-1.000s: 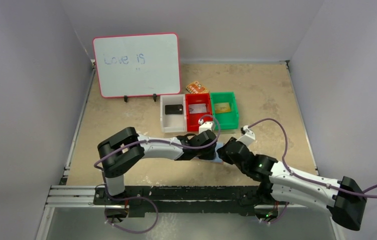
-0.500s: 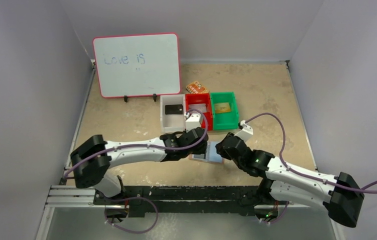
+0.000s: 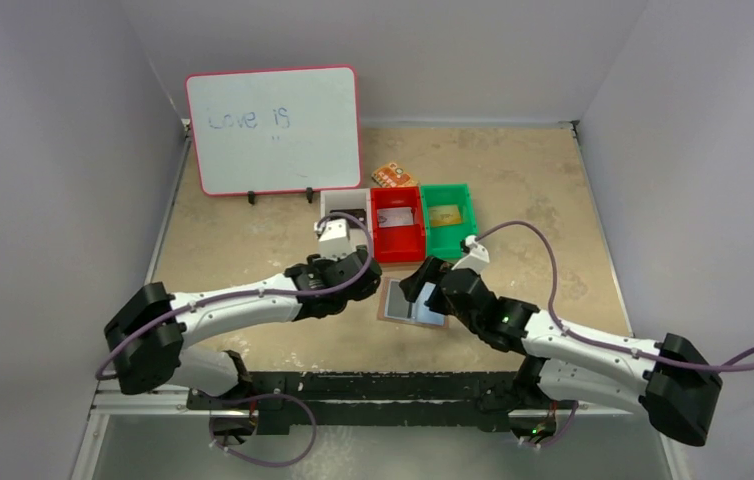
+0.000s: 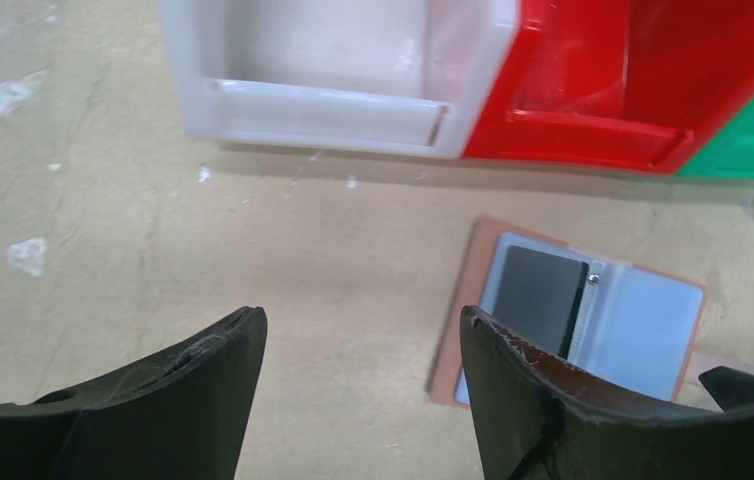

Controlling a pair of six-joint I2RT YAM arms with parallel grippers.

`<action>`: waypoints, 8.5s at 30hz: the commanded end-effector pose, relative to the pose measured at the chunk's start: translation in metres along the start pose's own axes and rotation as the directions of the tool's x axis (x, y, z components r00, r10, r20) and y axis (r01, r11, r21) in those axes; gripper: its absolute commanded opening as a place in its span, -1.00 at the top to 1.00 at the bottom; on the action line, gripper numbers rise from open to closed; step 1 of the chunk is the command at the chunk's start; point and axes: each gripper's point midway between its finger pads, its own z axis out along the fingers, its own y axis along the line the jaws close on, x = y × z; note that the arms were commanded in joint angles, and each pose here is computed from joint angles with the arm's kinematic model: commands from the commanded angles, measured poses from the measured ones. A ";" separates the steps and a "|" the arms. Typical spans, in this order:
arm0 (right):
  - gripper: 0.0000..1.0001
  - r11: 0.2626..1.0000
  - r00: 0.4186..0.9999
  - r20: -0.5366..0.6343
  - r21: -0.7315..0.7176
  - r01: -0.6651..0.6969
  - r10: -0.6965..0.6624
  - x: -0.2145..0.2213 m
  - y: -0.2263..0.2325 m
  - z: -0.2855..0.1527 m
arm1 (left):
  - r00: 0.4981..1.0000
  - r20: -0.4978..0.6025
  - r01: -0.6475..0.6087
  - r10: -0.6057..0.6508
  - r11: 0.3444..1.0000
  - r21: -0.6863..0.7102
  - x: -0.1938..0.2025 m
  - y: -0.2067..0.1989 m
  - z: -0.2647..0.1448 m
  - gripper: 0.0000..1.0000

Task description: Take the credit cards out of the card holder

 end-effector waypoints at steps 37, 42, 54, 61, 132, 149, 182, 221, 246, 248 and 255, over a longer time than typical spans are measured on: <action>-0.17 0.999 0.967 -0.254 -0.037 -0.003 -0.007 0.041 -0.032 0.055 | 0.987 -0.014 0.162 -0.162 0.972 0.171 -0.006 -0.018 -0.004 -0.36; -0.06 1.000 0.963 -0.268 -0.030 -0.011 0.002 0.046 -0.036 0.055 | 0.992 -0.053 0.124 -0.116 0.976 0.177 0.003 -0.027 0.001 -0.30; -0.01 0.985 0.945 -0.289 -0.124 0.123 -0.154 0.051 -0.028 0.065 | 0.955 0.178 0.227 -0.236 0.971 0.069 -0.044 0.014 -0.028 -0.32; -0.01 0.975 0.932 -0.313 -0.174 0.135 -0.185 0.059 -0.024 0.070 | 0.964 0.152 0.209 -0.219 0.975 0.074 -0.037 0.016 -0.027 -0.33; 1.00 0.964 0.938 -0.302 -0.148 -0.221 0.169 0.050 -0.018 0.035 | 0.973 -0.202 -0.071 0.111 0.978 0.196 0.068 -0.049 0.024 0.52; 0.99 0.959 0.924 -0.324 -0.120 -0.256 0.206 0.055 -0.022 0.040 | 0.931 -0.211 -0.296 0.299 0.954 0.044 0.088 -0.025 0.032 0.68; 1.00 0.952 0.926 -0.269 -0.074 -0.296 0.267 0.052 -0.046 0.029 | 0.941 -0.190 -0.288 0.280 0.958 -0.013 0.091 -0.017 0.035 0.92; 0.87 0.944 0.928 -0.214 -0.066 -0.324 0.303 0.042 -0.051 0.026 | 0.967 -0.198 -0.126 0.163 0.974 0.186 0.089 -0.078 0.028 0.59; 0.67 0.910 0.896 -0.277 -0.132 -0.393 0.347 0.046 -0.037 0.036 | 0.957 -0.241 -0.137 0.163 0.983 0.119 0.114 -0.047 0.034 0.75; 0.75 0.907 0.894 -0.282 -0.139 -0.396 0.347 0.047 -0.037 0.037 | 0.957 -0.240 -0.137 0.162 0.984 0.117 0.113 -0.046 0.034 0.76; 1.00 0.922 0.906 -0.261 -0.111 -0.371 0.334 0.046 -0.046 0.034 | 0.968 -0.203 -0.126 0.145 0.987 0.102 0.103 -0.044 0.031 0.77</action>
